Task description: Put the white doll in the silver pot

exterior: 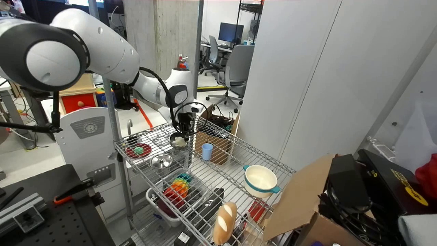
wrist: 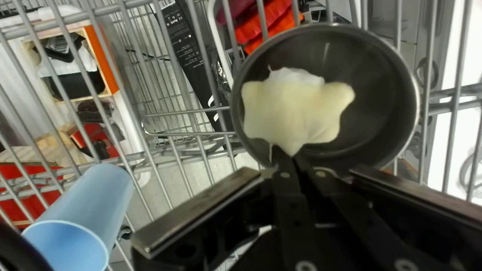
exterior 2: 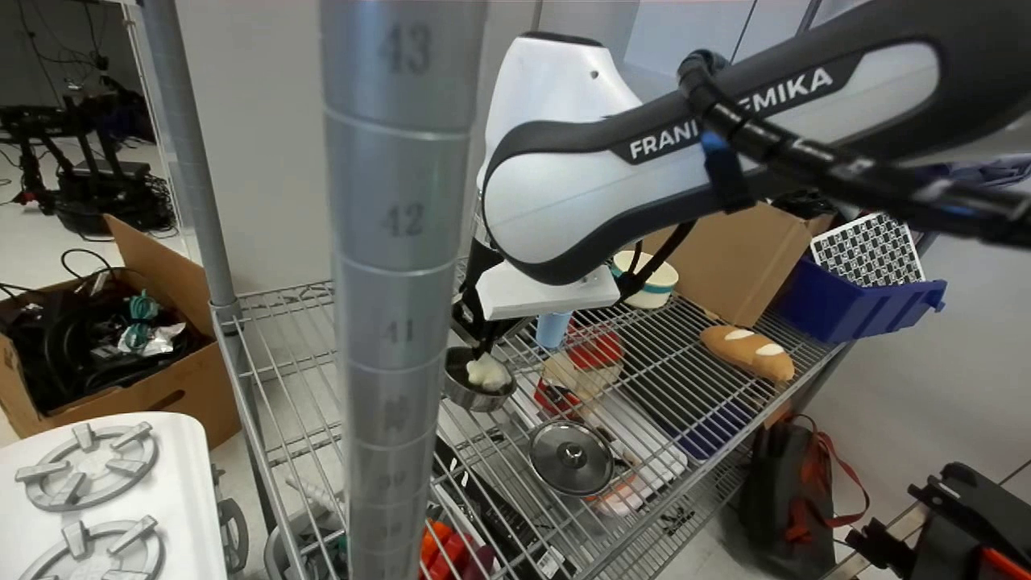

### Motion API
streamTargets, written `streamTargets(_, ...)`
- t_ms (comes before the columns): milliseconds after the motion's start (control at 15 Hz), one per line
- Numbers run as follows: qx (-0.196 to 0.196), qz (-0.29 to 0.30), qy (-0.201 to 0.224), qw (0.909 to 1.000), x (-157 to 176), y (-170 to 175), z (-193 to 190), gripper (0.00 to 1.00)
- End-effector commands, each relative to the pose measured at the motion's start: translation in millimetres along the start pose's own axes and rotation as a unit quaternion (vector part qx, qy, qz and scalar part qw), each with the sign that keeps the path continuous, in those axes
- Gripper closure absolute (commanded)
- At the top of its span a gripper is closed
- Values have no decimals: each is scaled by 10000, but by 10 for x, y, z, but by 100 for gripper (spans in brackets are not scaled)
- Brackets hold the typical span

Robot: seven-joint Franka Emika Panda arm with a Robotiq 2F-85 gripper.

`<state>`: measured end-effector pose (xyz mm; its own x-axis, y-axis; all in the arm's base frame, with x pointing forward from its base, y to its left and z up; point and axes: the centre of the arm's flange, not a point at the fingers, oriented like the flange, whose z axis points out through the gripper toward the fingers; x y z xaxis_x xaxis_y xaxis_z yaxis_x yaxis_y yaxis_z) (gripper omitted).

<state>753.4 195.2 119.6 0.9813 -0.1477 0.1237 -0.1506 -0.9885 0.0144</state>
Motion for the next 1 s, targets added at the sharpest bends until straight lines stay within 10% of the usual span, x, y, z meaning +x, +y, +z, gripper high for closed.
streamTargets(0, -36, -115, 2, 9999, 288, -339, 18, 99)
streamTargets(200, -37, -192, 11, 9998, 253, -467, -153, 99)
streamTargets(267, -56, -232, 14, 9997, 241, -507, -211, 71)
streamTargets(933, -229, -198, -433, 9986, 1, -399, -832, 6)
